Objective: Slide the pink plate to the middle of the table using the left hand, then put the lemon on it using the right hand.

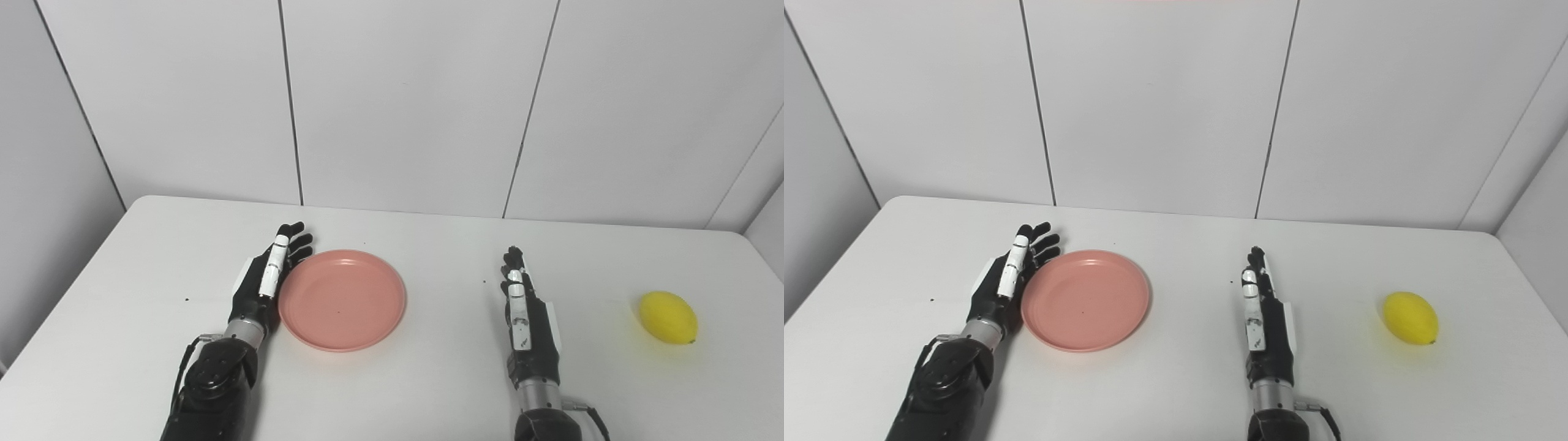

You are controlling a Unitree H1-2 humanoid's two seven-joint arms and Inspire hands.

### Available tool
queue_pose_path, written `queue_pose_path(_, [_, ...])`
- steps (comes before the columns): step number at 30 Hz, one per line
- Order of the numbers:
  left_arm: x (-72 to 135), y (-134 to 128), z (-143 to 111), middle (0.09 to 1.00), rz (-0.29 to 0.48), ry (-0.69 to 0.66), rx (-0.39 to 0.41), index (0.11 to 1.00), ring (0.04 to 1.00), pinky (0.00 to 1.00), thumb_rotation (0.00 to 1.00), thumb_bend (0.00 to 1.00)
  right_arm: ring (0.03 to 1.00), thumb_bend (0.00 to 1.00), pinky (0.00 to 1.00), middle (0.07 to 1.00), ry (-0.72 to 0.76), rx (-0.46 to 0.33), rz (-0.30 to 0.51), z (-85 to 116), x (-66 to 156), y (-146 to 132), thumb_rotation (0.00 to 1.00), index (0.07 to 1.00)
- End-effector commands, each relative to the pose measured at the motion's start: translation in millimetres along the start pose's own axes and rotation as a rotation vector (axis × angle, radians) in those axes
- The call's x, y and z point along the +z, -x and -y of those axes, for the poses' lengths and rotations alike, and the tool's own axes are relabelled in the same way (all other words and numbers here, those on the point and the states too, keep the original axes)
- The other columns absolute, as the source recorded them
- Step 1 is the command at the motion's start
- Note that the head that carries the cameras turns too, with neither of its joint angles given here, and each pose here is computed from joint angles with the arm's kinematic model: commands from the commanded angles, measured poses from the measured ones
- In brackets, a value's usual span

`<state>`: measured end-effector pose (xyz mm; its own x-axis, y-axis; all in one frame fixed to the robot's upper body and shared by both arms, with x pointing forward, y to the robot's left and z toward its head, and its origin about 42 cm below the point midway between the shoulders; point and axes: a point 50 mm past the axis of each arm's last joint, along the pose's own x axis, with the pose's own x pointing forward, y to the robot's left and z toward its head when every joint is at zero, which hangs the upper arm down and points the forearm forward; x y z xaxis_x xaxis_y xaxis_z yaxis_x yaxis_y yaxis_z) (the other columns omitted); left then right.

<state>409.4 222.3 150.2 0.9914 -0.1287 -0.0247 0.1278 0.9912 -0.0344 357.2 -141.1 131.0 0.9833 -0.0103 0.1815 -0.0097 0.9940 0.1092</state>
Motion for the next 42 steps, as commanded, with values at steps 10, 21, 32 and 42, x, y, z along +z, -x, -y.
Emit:
queue_pose_path(10, [0.5, 1.2, 37.5, 0.919, 0.035, 0.009, -0.083, 0.921, 0.911, 0.91, 1.00, 0.54, 0.973, 0.65, 0.99, 0.964, 0.001, 0.002, -0.003, -14.5, -9.1, 3.2, 1.00, 0.953])
queue_pose_path(21, [-9.4, 10.3, 64.7, 0.937, 0.052, 0.038, -0.095, 0.939, 0.934, 0.93, 1.00, 0.54, 0.978, 0.59, 0.99, 0.982, -0.002, 0.019, 0.029, -19.0, -7.8, 1.5, 1.00, 0.967])
queue_pose_path(32, [-17.4, 15.8, 84.0, 0.889, 0.105, 0.117, -0.024, 0.882, 0.888, 0.87, 1.00, 0.53, 0.974, 0.59, 0.99, 0.978, -0.006, 0.014, 0.037, -18.8, -7.9, 3.0, 1.00, 0.959])
queue_pose_path(42, [-20.0, 17.3, 96.1, 0.943, 0.109, 0.106, -0.100, 0.943, 0.942, 0.92, 1.00, 0.55, 0.961, 0.59, 0.98, 0.959, 0.014, 0.018, 0.044, -19.9, -8.7, 3.9, 1.00, 0.949])
